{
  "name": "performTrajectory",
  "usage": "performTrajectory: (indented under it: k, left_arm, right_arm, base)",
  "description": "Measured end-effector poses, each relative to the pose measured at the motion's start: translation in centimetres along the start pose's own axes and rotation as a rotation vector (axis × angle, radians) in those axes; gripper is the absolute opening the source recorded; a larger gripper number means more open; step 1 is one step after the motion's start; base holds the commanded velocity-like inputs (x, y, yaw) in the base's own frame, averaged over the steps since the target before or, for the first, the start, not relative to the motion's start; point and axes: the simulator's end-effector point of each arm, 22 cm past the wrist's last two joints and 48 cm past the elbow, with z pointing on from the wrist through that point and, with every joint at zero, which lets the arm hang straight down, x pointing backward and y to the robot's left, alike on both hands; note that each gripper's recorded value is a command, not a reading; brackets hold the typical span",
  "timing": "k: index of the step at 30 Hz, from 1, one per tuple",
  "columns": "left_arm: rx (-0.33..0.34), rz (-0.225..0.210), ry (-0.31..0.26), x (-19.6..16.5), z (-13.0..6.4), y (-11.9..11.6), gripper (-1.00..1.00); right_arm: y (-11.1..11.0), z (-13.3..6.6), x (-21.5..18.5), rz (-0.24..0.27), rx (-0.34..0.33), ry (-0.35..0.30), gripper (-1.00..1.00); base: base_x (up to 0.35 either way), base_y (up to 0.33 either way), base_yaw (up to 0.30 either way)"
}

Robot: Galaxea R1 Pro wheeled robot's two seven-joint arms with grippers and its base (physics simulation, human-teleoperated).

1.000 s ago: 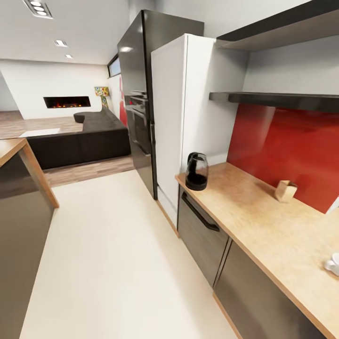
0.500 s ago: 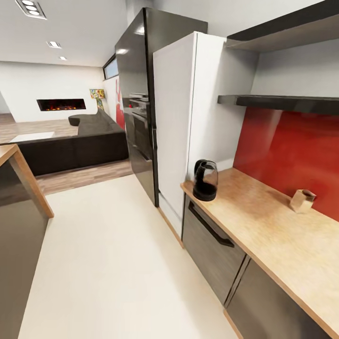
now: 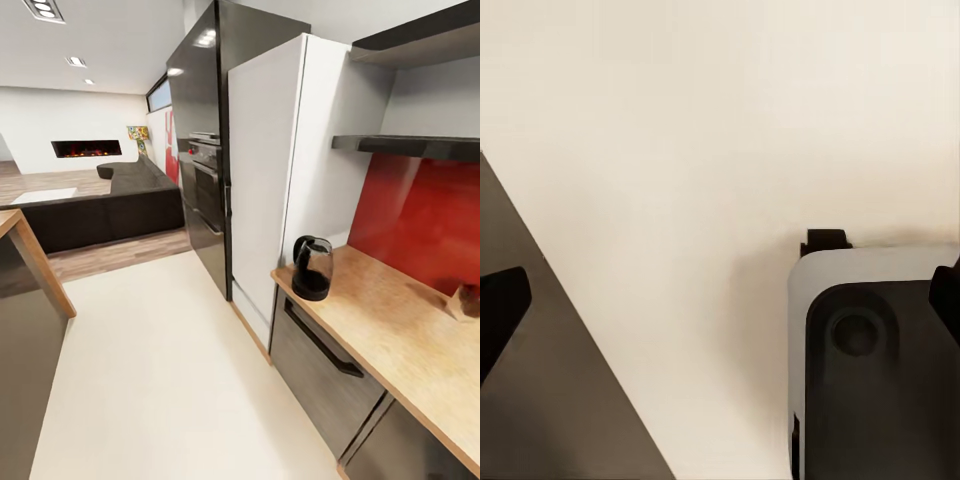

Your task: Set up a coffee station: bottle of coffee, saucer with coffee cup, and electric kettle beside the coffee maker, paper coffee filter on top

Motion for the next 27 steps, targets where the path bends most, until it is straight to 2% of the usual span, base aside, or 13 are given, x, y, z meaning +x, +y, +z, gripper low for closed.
performTrajectory:
  k: [17,27]
  left_arm:
    - [0.0,0.0,0.0,-0.01,0.0,0.01,1.0]
    - [0.0,0.0,-0.001,-0.03,0.0,-0.01,1.0]
  right_arm:
    - [-0.19,0.01,-0.01,0.001,0.002,0.0,1.0]
    - [-0.25,0.02,-0.01,0.001,0.003,0.0,1.0]
  base:
    - [0.288,0.214,-0.012]
    - [0.288,0.224,-0.205]
